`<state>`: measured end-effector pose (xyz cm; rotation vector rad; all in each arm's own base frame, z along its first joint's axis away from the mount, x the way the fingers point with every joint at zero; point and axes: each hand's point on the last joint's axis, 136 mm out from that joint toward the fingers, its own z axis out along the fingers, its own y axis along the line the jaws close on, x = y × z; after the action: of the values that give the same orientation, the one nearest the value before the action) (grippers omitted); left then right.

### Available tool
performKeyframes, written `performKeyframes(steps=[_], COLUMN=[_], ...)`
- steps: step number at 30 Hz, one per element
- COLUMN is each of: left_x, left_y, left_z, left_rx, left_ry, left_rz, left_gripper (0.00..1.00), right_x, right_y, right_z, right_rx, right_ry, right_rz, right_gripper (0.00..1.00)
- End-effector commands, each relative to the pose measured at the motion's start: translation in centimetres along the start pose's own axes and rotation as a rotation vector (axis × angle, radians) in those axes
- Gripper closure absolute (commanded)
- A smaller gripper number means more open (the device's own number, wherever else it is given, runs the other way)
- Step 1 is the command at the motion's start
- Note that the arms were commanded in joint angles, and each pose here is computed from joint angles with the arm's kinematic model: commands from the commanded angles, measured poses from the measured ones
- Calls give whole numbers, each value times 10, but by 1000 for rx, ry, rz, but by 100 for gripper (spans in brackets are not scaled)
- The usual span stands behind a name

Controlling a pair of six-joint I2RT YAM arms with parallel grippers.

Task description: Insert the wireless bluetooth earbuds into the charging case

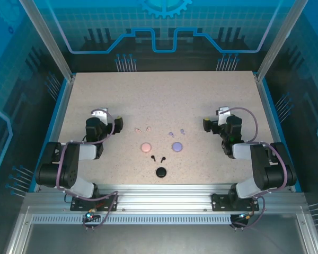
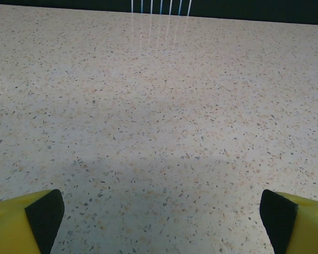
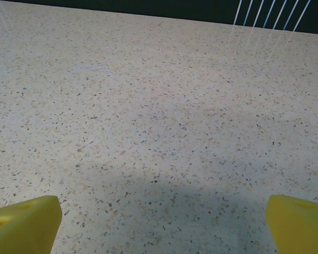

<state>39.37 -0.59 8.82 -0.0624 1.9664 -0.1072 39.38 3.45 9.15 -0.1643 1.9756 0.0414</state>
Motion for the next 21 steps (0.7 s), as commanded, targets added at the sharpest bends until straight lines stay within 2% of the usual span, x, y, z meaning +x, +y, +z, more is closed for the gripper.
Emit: performKeyframes(steps=[1, 21], left_x=[-3, -3], left_y=[1, 0], left_z=[1, 2], left_rx=[-1, -10], left_ry=[-9, -1], left_rz=[-11, -6], left_gripper=[1, 1], right_x=[-3, -3], right_y=[-3, -4], right_z=[2, 2], right_rx=[-2, -7], right_ry=[-5, -4], right_rz=[-3, 3], right_gripper=[0, 0])
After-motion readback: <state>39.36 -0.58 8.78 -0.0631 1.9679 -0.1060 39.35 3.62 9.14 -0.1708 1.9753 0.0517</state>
